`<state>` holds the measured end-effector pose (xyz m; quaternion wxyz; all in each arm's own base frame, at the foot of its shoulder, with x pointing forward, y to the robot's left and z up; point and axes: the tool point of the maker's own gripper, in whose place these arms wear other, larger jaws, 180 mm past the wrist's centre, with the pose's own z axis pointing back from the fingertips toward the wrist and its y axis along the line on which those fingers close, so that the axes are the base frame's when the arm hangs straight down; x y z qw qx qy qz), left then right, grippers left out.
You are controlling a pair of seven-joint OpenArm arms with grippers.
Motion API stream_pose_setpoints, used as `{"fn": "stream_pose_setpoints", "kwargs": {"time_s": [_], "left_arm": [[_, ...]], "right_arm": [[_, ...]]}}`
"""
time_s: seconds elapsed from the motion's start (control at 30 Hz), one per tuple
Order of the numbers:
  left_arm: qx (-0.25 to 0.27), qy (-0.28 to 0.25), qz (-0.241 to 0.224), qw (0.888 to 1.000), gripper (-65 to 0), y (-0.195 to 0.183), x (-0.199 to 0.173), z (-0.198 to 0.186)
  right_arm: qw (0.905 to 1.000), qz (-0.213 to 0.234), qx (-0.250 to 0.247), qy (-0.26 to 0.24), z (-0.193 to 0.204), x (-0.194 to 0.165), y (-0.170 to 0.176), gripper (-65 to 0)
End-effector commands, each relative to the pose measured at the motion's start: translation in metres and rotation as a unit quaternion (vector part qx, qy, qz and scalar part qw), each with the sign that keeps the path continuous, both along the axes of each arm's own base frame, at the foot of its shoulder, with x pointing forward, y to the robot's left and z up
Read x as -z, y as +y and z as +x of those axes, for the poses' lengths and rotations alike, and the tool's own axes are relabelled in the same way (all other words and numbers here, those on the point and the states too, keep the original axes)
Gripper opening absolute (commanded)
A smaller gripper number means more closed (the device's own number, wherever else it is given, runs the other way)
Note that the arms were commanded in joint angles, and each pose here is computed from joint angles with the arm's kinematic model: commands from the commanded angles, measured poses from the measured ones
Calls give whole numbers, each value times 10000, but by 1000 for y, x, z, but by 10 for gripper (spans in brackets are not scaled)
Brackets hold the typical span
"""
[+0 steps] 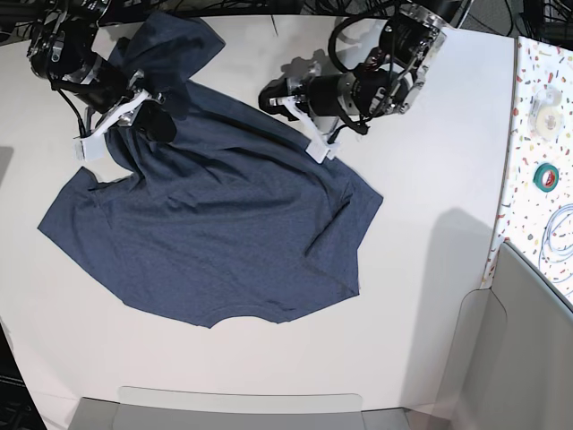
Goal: Layout the t-shirt on the table in an organized manner, then fold the t-shirt properly
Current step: 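Grasp the shirt body with the left gripper near its middle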
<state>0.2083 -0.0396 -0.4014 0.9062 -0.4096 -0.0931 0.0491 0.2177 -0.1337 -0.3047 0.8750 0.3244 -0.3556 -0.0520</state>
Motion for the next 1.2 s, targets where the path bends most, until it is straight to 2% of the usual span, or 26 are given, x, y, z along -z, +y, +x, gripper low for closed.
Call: {"fn": "stream_pose_setpoints", "kwargs": {"time_s": [0.0, 0.27, 0.4, 0.53, 0.67, 1.0, 1.1, 1.17], "left_arm": [[-64, -194, 24, 9998, -625, 0, -5, 10], [-116, -554, -232, 9981, -623, -7, -39, 14], [-81, -622, -249, 9977, -621, -9, -42, 18], [385, -795, -245, 9958, -605, -25, -54, 22], [531, -825, -168, 9950, -604, -29, -52, 28], [206, -439, 337, 9983, -605, -8, -5, 47], [211, -473, 848, 9950, -605, 8, 15, 49], [276, -642, 1308, 9889, -605, 21, 25, 51]], "right_arm": [[9997, 24, -6, -236, 6, -12, 0, -650], [9998, -163, 84, -119, 4, -3, -3, -650], [9996, -245, 100, -109, 5, -2, -5, -650], [9992, -352, 125, -116, 9, -1, -7, -650], [9991, -382, 146, -77, 9, 1, -9, -650], [9991, -395, 129, -63, 8, 2, -9, -650], [9991, -391, 140, 14, 7, 7, -11, -650], [9985, -518, 138, 89, 7, 11, -19, -650]]}}
